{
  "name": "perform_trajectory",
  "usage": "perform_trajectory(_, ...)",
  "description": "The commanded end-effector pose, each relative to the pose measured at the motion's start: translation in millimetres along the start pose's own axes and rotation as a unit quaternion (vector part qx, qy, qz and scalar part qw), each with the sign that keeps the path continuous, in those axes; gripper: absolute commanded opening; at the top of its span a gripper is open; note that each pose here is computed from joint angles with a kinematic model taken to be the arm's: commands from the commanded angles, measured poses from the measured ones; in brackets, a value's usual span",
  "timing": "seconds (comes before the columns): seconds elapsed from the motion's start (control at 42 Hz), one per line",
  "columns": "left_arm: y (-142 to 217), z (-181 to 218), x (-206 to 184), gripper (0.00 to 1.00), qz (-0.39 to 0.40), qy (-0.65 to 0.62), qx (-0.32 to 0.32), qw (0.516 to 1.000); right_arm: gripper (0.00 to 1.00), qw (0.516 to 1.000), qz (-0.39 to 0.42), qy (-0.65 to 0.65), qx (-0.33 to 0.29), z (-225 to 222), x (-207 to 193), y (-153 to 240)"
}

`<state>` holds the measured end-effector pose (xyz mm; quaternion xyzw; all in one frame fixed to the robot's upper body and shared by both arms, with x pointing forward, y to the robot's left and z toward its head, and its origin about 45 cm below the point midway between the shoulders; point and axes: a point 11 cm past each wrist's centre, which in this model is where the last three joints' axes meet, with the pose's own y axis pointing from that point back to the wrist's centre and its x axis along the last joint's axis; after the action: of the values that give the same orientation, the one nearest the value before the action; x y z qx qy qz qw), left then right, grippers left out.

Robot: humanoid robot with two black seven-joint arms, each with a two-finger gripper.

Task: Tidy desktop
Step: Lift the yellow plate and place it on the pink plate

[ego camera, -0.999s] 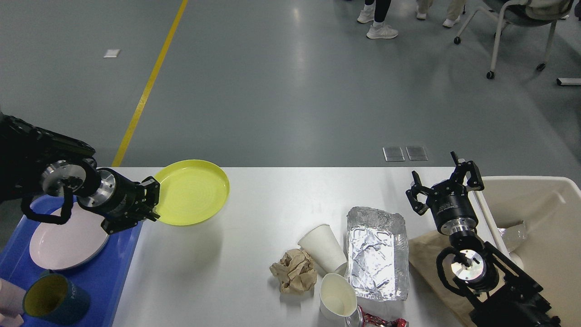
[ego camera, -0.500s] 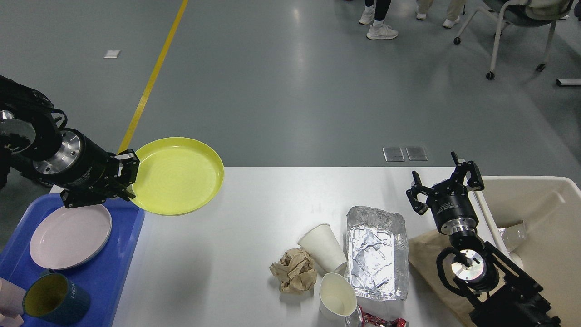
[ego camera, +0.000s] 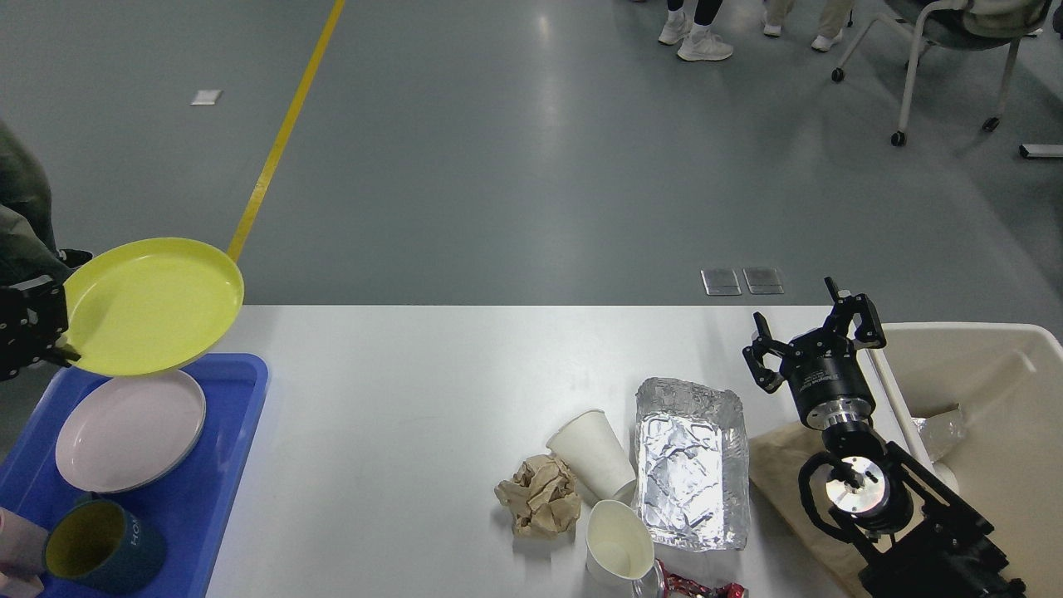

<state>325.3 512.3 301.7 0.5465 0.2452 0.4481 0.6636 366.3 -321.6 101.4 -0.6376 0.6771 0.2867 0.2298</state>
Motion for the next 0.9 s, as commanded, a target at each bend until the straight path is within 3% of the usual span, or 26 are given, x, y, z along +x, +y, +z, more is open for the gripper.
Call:
perform_trajectory(0.0,-24.2,-29.8,21.6,0.0,0.017,0.022,0.013,1.0,1.0,1.0,0.001,0.0,0.001,-0.5,0.4,0.0)
perform_trajectory(0.357,-86.5,-99.2,38.3,0.0,0.055,0.068,0.066,0.994,1.0,1.0,0.0,0.0,0.0,-0.1,0.3,0.0)
perform_trajectory(0.88,-138.5,-95.9,12.5,0.0,0.068,0.068,0.083,0.992,1.0,1.0,0.0,0.001,0.0,-0.1,0.2,0.0)
